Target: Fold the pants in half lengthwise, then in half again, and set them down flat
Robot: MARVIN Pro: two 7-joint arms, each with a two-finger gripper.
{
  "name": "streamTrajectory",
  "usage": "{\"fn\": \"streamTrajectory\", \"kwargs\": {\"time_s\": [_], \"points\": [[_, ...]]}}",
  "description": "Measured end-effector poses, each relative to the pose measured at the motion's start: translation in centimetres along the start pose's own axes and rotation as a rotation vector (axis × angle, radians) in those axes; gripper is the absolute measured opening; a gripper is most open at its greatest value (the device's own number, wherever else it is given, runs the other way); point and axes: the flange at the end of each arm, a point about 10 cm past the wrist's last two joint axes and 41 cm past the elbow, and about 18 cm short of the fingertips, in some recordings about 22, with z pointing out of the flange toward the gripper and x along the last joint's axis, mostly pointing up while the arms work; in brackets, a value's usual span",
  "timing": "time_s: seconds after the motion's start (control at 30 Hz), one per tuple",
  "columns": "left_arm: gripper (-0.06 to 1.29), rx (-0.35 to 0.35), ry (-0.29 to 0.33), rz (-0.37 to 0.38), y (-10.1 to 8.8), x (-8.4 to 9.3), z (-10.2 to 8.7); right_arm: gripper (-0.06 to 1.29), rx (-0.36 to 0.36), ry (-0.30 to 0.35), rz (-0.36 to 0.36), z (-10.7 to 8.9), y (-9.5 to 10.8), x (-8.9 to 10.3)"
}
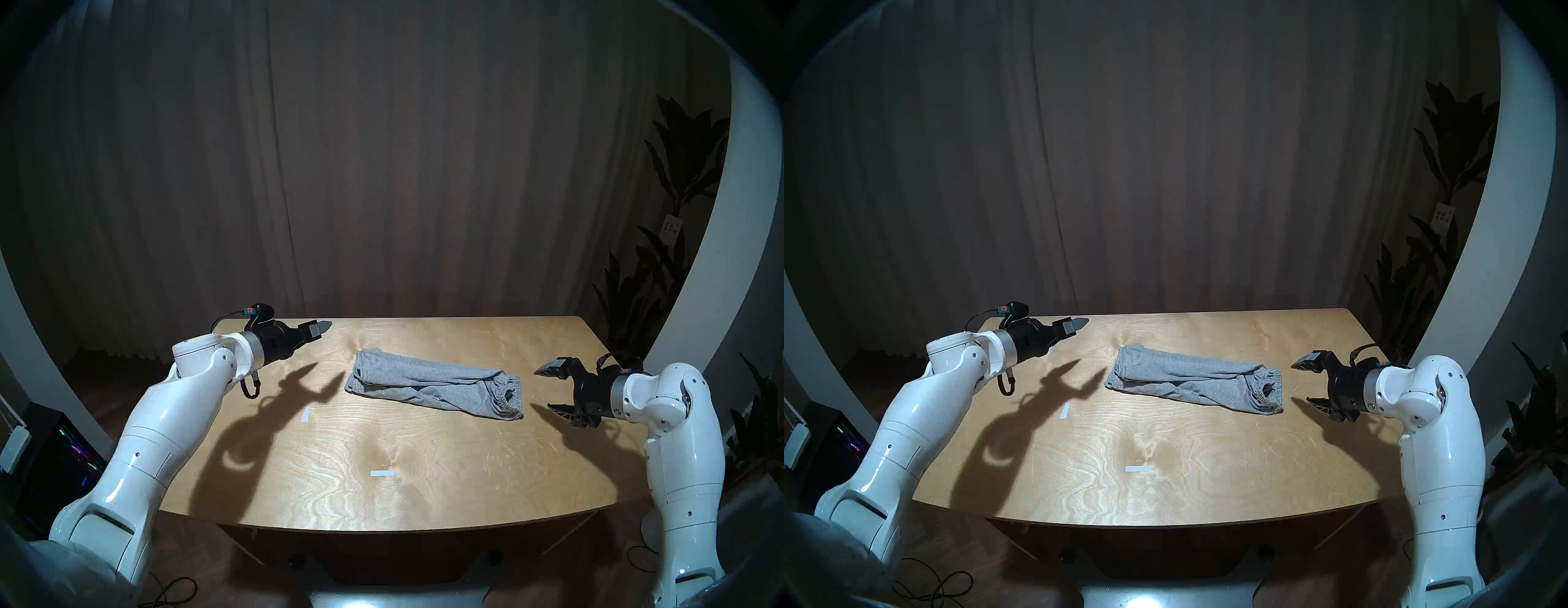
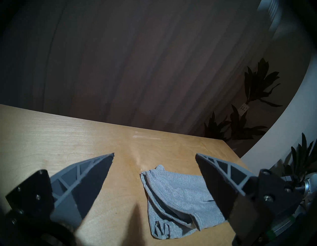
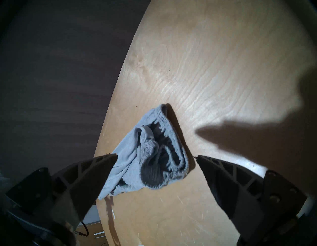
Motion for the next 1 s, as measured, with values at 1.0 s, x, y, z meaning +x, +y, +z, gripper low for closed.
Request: {"fn": "streamTrajectory", "kwargs": {"time_s": [1.0], "points": [[1.21, 0.162, 0.187, -0.050, 2.8, -2.6, -3.8, 1.24, -0.078, -0.071, 0.175, 5.4, 1.1, 1.5]]}}
